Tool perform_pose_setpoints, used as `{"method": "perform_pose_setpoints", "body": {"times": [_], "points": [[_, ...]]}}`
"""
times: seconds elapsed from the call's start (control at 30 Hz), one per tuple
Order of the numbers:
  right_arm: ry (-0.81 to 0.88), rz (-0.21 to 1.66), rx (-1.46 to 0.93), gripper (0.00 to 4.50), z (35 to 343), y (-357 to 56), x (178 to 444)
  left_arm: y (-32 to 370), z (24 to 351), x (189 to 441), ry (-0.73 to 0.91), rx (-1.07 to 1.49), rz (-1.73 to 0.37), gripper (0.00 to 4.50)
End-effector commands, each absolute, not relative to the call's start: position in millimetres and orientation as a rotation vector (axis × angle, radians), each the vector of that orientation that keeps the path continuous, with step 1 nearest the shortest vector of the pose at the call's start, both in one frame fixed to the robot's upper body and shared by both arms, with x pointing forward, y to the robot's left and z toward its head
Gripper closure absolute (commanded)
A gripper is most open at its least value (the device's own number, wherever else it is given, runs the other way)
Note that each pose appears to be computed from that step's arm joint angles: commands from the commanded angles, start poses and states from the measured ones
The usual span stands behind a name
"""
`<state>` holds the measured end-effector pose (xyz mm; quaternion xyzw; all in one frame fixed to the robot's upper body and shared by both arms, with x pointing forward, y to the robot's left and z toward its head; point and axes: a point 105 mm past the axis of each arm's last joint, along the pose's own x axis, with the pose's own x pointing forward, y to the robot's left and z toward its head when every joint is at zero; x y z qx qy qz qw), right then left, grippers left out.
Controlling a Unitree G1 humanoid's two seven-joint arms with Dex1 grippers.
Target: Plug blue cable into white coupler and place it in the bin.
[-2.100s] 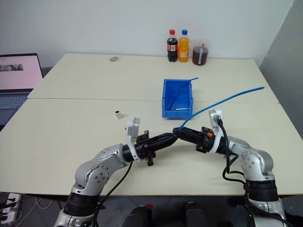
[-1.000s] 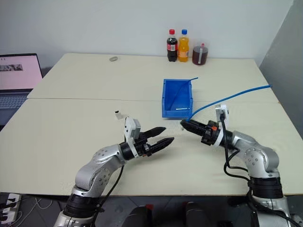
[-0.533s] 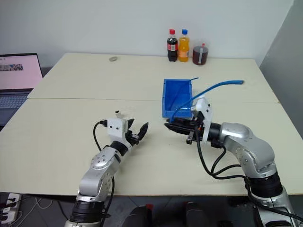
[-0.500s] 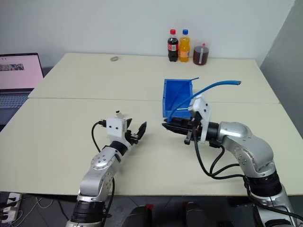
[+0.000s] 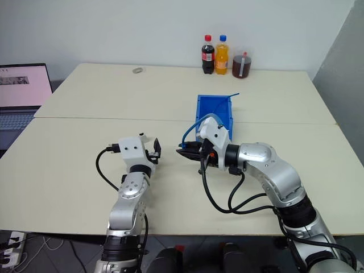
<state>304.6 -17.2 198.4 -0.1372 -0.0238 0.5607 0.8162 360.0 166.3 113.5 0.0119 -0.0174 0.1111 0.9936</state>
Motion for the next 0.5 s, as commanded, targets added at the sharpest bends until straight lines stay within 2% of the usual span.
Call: {"method": "perform_pose_setpoints", "body": {"times": [0.03,0.13,0.5], "points": [[-0.131,1.158,-0.339,4.27,213,-16,311,178,121,366,-0.064,0.005,0.305,1.14],[-0.140,1.150,-0.343,4.27,215,-15,313,186,119,370,-0.060,0.005,0.353,1.14],[-0.150,1.138,-0.349,4.27,219,-17,316,178,111,395,-0.041,-0.038,0.343,1.14]]}}
